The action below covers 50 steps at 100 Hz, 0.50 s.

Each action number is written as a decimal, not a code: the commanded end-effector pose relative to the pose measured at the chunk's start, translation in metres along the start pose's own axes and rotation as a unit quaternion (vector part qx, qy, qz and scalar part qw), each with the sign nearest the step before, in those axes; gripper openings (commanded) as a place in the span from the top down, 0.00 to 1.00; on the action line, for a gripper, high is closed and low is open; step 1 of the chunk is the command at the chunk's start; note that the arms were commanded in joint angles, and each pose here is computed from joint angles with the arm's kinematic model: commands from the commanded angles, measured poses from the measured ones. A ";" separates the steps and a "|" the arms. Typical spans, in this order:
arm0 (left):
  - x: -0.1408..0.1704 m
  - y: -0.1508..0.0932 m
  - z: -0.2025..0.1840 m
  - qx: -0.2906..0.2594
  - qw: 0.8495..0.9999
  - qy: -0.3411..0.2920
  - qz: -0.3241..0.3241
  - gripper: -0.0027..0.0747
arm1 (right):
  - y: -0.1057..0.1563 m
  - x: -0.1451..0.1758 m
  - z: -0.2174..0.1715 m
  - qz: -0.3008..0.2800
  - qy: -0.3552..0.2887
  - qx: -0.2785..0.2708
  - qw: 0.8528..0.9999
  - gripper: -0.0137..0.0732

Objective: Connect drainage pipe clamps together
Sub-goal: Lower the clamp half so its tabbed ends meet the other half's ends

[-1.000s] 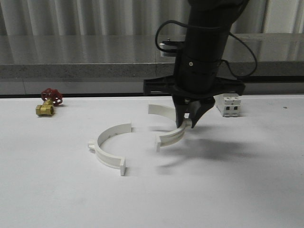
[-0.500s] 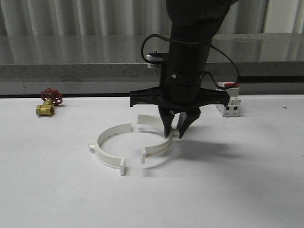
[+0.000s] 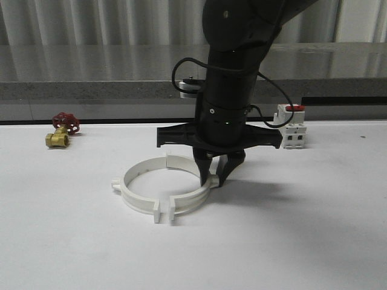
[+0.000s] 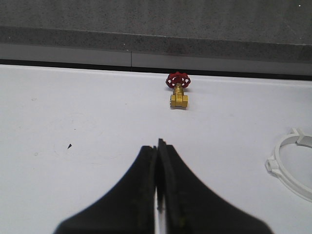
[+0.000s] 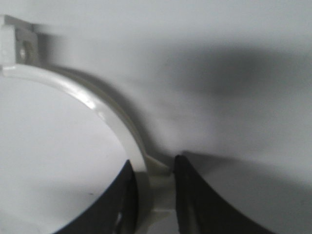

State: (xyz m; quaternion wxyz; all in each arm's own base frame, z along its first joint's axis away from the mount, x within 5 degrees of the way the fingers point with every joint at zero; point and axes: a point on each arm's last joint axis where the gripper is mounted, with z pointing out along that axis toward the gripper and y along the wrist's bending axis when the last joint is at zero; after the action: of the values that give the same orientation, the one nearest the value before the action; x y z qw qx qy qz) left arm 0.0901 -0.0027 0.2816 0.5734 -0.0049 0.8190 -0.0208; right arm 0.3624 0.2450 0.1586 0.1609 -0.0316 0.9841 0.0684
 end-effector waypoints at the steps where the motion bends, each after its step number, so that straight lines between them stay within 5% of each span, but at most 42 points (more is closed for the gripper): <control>1: -0.015 -0.001 -0.003 0.003 0.999 -0.052 -0.004 0.99 | 0.009 -0.012 -0.027 0.005 -0.045 -0.034 0.998 0.86; 23: -0.015 -0.001 -0.003 0.003 0.999 -0.052 -0.004 0.99 | 0.010 -0.012 -0.027 0.011 -0.043 -0.037 0.998 0.84; 50: -0.015 -0.001 -0.003 0.003 0.999 -0.052 -0.004 0.99 | 0.011 -0.012 -0.027 0.015 -0.041 -0.041 0.998 0.57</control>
State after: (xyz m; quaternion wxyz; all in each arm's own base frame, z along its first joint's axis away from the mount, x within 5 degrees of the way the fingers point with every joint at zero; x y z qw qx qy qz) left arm 0.0901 -0.0027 0.2816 0.5734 -0.0049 0.8190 -0.0208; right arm 0.3615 0.2479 0.1587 0.1586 -0.0225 0.9837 0.0815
